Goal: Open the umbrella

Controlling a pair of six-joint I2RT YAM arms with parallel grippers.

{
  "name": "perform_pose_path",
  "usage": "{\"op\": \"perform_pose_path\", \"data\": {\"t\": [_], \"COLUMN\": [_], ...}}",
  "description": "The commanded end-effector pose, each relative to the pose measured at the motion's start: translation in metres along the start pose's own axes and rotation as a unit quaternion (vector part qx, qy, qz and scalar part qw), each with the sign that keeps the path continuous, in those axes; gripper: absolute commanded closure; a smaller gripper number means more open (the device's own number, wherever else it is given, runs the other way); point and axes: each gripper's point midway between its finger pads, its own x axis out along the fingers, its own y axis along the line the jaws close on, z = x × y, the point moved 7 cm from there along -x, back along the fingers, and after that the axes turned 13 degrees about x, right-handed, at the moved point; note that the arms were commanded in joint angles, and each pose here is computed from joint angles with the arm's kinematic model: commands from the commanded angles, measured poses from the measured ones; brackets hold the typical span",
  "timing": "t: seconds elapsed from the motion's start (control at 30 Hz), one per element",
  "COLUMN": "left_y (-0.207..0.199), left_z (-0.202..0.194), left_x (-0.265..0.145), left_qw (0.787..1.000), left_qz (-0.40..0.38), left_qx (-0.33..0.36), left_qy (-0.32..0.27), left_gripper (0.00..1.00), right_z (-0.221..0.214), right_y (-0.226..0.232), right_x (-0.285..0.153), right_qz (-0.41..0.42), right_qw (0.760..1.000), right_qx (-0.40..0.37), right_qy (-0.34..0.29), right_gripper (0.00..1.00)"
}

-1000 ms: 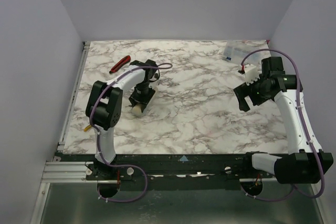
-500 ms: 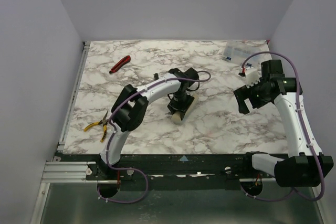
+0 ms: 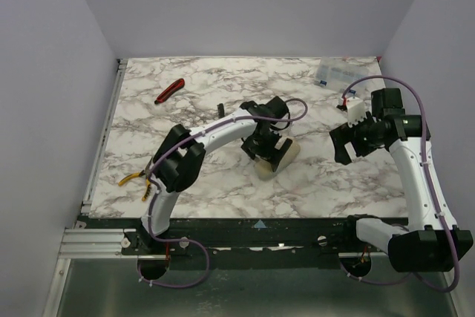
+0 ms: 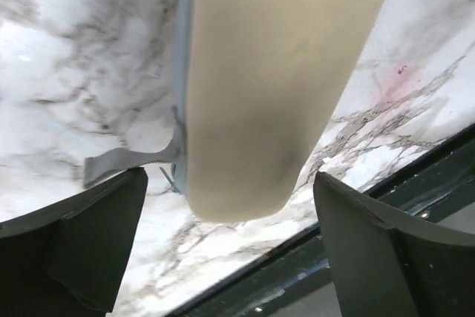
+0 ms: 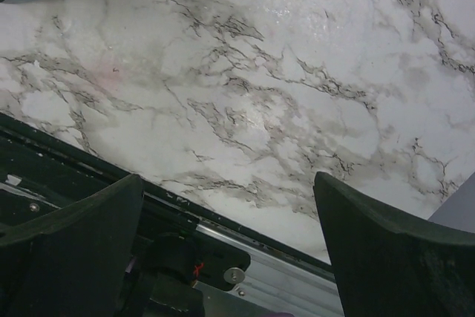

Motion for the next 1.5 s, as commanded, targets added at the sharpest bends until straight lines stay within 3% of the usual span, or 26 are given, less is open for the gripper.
{"op": "perform_pose_path", "data": {"t": [0.0,0.1,0.27,0.47,0.57,0.63,0.8,0.93,1.07,1.17,1.27,1.47], "left_y": [0.0,0.004,0.025,0.051,0.05,0.046,0.035,0.044,0.044,0.043,0.044,0.051], "left_z": [0.019,0.009,-0.036,-0.091,-0.116,-0.127,-0.131,-0.128,-0.135,-0.136,-0.136,-0.141], "left_x": [-0.078,-0.128,-0.17,-0.17,-0.154,-0.142,-0.137,-0.134,-0.123,-0.116,-0.114,-0.103], "left_qw": [0.984,0.957,0.921,0.868,0.84,0.838,0.849,0.84,0.805,0.804,0.802,0.798], "left_qz": [0.008,-0.003,0.018,0.073,0.077,0.052,-0.022,0.029,0.033,0.028,0.025,0.064], "left_qx": [0.081,0.132,0.175,0.26,0.34,0.365,0.337,0.333,0.409,0.428,0.444,0.439], "left_qy": [-0.16,-0.26,-0.348,-0.417,-0.417,-0.402,-0.406,-0.428,-0.428,-0.412,-0.398,-0.408], "left_gripper": [0.02,0.02,0.02,0.02,0.02,0.02,0.02,0.02,0.02,0.02,0.02,0.02], "right_z": [0.006,0.014,0.027,0.054,0.066,0.07,0.068,0.063,0.062,0.065,0.068,0.067], "right_y": [0.011,0.014,0.021,0.032,0.042,0.055,0.089,0.095,0.093,0.089,0.091,0.093], "right_x": [-0.007,-0.012,-0.008,0.002,0.02,0.037,0.076,0.104,0.136,0.158,0.176,0.198], "right_qz": [0.048,0.064,0.115,0.198,0.208,0.201,0.196,0.204,0.221,0.222,0.237,0.258], "right_qw": [0.998,0.994,0.981,0.954,0.945,0.937,0.906,0.866,0.815,0.786,0.77,0.769], "right_qx": [-0.026,-0.054,-0.11,-0.172,-0.221,-0.265,-0.37,-0.453,-0.534,-0.577,-0.592,-0.585], "right_qy": [-0.034,-0.068,-0.11,-0.143,-0.125,-0.102,-0.065,-0.059,-0.036,-0.025,-0.027,-0.007], "right_gripper": [0.0,0.0,0.0,0.0,0.0,0.0,0.0,0.0,0.0,0.0,0.0,0.0]}}
